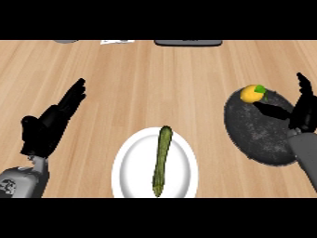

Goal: Pick the lemon from the plate and place it in the pan

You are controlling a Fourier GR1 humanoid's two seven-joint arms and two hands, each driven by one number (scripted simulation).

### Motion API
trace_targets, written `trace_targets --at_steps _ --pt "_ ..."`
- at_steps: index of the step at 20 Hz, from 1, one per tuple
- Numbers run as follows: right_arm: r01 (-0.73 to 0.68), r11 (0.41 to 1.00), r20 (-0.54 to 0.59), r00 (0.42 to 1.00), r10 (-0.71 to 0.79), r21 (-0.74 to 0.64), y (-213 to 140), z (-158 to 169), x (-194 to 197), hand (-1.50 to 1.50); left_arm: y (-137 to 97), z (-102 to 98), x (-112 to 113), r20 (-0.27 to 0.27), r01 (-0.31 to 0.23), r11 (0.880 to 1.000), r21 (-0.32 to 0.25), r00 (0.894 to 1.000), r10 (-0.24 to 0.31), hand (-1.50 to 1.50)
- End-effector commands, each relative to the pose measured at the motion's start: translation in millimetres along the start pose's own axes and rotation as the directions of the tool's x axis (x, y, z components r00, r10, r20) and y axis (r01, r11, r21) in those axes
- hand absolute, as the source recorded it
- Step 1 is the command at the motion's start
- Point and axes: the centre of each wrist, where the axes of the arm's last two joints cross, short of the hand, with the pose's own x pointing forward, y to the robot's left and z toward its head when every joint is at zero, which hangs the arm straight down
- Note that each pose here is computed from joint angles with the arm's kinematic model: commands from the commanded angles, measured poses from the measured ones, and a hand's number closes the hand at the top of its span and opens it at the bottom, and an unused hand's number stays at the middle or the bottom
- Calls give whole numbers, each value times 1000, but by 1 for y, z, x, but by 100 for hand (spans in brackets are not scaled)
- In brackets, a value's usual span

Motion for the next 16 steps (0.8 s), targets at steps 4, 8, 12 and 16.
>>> trace_targets --at_steps 4,8,12,16 --pt "333 943 26 943 -333 -13 -44 -17 -31 -150 6 15 -14 -16 1 1000 -1 1000 -1 0" --pt "367 929 11 930 -368 48 -53 6 -85 -150 -21 5 1 1 7 1000 1 1000 -7 0" --pt "413 906 93 902 -421 97 -68 24 -106 -150 8 0 -13 -23 -6 1000 10 1000 6 0" --pt "413 904 165 889 -427 112 -103 52 -124 -150 -6 6 -24 -38 -2 1000 11 999 3 0"
